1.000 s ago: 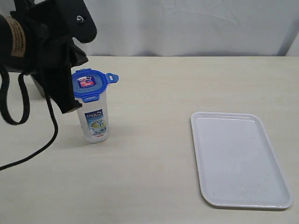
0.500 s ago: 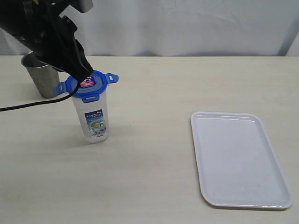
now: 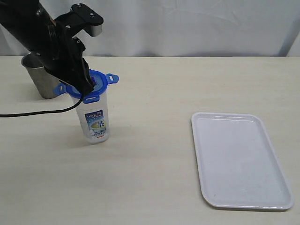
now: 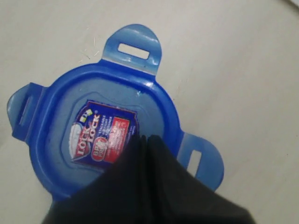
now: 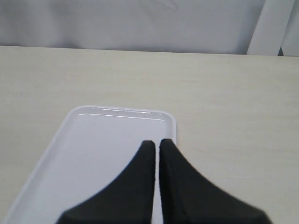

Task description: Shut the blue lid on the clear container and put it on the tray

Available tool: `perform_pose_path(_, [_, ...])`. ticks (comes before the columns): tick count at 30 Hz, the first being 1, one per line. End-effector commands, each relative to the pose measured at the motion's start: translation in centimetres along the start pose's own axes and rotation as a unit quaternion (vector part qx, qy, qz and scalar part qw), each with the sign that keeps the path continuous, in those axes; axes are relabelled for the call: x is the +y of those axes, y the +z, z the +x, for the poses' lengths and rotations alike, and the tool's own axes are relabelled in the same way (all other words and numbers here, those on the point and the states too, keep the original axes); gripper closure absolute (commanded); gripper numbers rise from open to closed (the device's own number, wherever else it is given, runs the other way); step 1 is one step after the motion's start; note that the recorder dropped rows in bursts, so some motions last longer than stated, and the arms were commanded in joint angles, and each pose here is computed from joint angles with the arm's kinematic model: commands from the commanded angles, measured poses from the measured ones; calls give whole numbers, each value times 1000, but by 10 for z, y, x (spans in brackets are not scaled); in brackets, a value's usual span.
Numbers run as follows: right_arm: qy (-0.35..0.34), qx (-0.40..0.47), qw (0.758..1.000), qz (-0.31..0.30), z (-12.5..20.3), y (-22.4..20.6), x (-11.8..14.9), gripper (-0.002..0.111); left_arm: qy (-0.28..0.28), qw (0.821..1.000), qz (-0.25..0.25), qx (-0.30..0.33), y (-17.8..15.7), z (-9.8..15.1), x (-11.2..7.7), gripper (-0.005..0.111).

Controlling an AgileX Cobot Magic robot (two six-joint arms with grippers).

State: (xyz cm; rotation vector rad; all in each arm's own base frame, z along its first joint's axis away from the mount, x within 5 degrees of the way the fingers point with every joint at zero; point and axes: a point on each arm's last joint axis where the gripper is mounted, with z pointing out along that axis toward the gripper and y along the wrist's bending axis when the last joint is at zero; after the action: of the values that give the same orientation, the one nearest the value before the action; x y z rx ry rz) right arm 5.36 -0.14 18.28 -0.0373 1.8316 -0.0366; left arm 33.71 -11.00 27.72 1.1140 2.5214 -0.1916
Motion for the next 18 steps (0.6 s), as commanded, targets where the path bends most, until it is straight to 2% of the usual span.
perform_pose_path(1, [-3,-2,1000,0,1,0,0,104,-4,1000,5,13,6,1,2,107])
perform_pose_path(7, [-3,-2,1000,0,1,0,0,104,-3,1000,2,8,4,1,2,107])
perform_pose_path(14, [-3,-2,1000,0,1,0,0,104,3,996,-49,-70,-27,-9,2,106])
perform_pose_path(18, [-3,-2,1000,0,1,0,0,104,12,993,-65,-95,-51,-6,-4,90])
